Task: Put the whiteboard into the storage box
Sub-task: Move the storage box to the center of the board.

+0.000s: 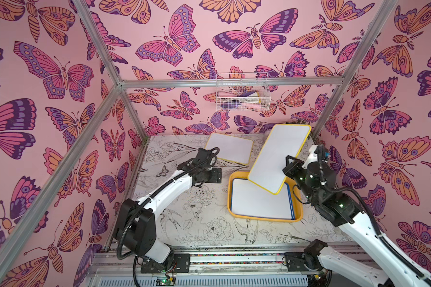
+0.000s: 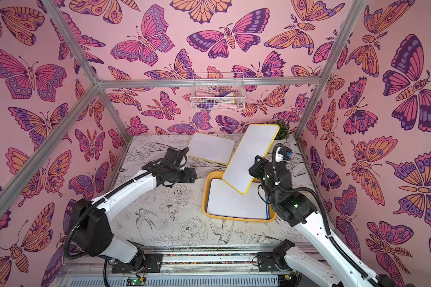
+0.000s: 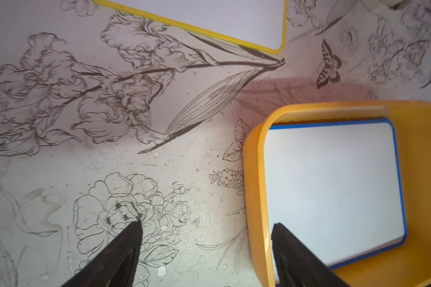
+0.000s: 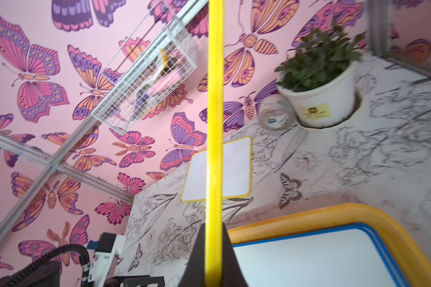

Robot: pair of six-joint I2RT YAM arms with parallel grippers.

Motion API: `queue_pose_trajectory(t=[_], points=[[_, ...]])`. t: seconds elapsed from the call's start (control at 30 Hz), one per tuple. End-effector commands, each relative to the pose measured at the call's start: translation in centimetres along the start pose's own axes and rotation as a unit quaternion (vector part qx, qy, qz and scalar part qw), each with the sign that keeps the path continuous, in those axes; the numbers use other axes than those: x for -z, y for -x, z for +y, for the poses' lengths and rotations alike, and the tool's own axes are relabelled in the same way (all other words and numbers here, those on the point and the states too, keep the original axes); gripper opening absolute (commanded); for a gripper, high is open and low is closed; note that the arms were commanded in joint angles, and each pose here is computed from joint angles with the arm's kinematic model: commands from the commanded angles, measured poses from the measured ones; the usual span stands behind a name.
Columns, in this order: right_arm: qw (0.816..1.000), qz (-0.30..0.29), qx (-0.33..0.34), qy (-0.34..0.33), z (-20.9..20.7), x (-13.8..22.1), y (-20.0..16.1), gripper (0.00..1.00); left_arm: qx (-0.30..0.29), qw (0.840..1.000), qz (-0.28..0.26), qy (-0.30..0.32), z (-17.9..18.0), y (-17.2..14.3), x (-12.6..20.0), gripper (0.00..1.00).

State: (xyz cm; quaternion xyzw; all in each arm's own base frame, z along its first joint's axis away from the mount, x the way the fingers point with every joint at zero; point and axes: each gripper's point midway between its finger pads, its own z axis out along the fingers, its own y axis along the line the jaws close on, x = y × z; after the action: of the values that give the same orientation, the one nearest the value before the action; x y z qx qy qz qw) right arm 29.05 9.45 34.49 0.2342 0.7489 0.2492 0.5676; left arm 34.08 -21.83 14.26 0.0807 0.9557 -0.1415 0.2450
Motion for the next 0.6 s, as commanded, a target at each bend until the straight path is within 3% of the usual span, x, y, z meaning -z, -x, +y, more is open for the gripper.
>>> queue_pose_trajectory(t=[0.0, 0.33, 0.47, 0.57], points=[[1.000, -0.010, -0.009, -0.006, -1.4, 1.3, 1.1, 0.00, -0.017, 0.998, 0.023, 0.053, -0.1, -1.4, -1.7, 0.83], [1.000, -0.007, -0.005, -0.022, -3.2, 2.4, 0.9, 0.00, 0.003, 0.995, 0.063, 0.072, -2.5, -3.3, -6.4, 0.73], [1.000, -0.004, -0.003, -0.022, -3.3, 2.3, 0.7, 0.00, 0.017, 0.994, 0.078, 0.079, -2.8, -4.1, -7.8, 0.58], [1.000, -0.003, 0.000, -0.023, -3.4, 2.2, 0.7, 0.00, 0.029, 0.993, 0.085, 0.083, -2.7, -4.6, -8.4, 0.37]])
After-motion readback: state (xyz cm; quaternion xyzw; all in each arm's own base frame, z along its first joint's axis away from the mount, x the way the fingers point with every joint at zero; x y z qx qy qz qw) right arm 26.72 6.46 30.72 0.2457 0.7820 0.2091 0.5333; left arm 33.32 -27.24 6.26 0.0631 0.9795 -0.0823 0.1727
